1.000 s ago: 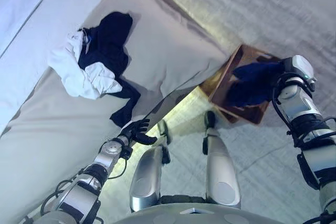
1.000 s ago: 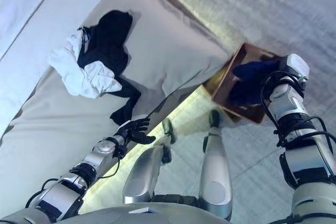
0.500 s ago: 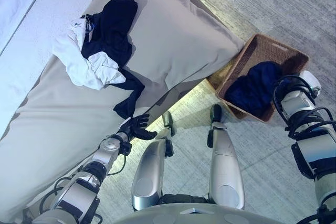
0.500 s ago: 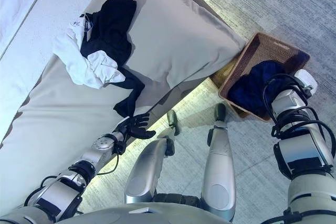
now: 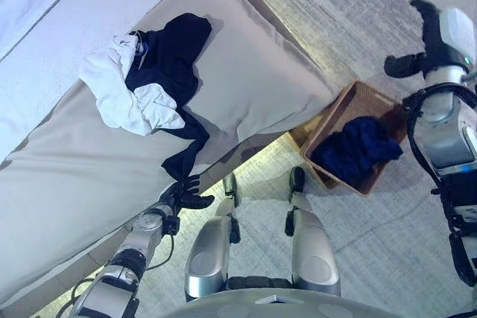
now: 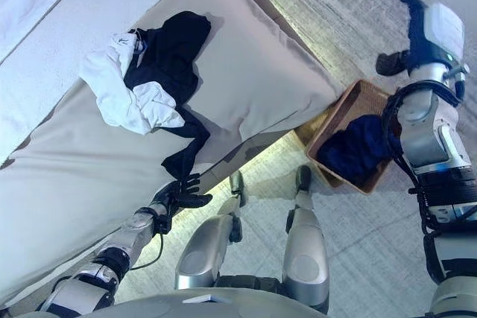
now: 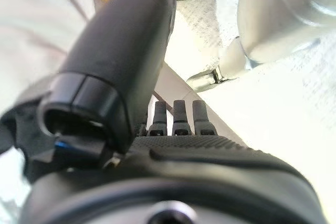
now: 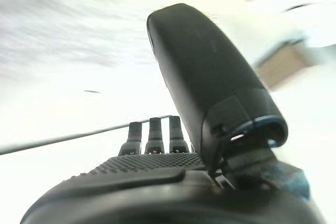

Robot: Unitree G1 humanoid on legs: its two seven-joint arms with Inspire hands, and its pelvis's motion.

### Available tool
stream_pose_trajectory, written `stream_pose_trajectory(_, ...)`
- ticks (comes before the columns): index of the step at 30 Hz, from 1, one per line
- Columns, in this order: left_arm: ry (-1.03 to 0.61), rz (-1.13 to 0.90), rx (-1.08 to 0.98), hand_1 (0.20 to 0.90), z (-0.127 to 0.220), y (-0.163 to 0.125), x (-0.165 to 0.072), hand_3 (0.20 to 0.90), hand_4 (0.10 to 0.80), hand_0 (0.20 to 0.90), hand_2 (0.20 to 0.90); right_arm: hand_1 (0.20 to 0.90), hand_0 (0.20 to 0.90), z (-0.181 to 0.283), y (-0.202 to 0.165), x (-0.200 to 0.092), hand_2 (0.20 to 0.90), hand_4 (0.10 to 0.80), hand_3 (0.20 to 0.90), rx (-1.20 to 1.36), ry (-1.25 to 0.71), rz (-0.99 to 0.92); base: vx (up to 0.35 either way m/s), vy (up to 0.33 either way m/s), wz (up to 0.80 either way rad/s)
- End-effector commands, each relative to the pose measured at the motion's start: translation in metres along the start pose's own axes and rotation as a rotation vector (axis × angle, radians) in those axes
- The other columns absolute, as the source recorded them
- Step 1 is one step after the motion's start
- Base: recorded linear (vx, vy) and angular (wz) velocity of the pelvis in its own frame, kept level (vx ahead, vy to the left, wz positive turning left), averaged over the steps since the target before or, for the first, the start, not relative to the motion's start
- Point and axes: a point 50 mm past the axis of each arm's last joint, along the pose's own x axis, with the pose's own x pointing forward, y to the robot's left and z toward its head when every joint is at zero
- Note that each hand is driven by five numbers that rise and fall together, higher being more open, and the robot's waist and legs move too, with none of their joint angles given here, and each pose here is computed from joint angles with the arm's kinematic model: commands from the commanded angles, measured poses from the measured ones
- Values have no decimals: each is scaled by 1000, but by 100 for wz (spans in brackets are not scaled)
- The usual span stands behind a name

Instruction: Pick up the clothes from the bed and place them into the basket

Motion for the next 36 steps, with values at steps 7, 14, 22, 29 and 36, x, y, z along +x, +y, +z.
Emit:
stream_pose_trajectory(7, 260, 72, 65, 900, -71, 36, -33, 900, 800, 900, 900, 900, 900, 58, 55, 18, 900, 800, 900, -178, -270, 111, 132, 133, 53)
stream_pose_trajectory(14, 259, 112, 52, 900, -64, 59, -36, 900, 800, 900, 900, 900, 900, 91, 52, 39, 900, 800, 900, -258, -300, -23, 21, 29, 58)
stream_pose_trajectory(22, 207, 123, 27, 900, -54, 70, -38, 900, 800, 900, 900, 900, 900, 96, 56, 62, 900, 800, 900, -296, -124, 25, -6, 9, 42)
stream_pose_trajectory(29, 135, 87, 13, 900, -44, 62, -31, 900, 800, 900, 900, 900, 900, 93, 68, 68, 900, 800, 900, -354, -7, 151, 1, 15, 26)
stream_pose_trajectory(36, 51, 39, 25, 900, -26, 53, -24, 900, 800, 900, 900, 900, 900, 87, 71, 70, 900, 800, 900, -403, 42, 217, 15, -4, 17)
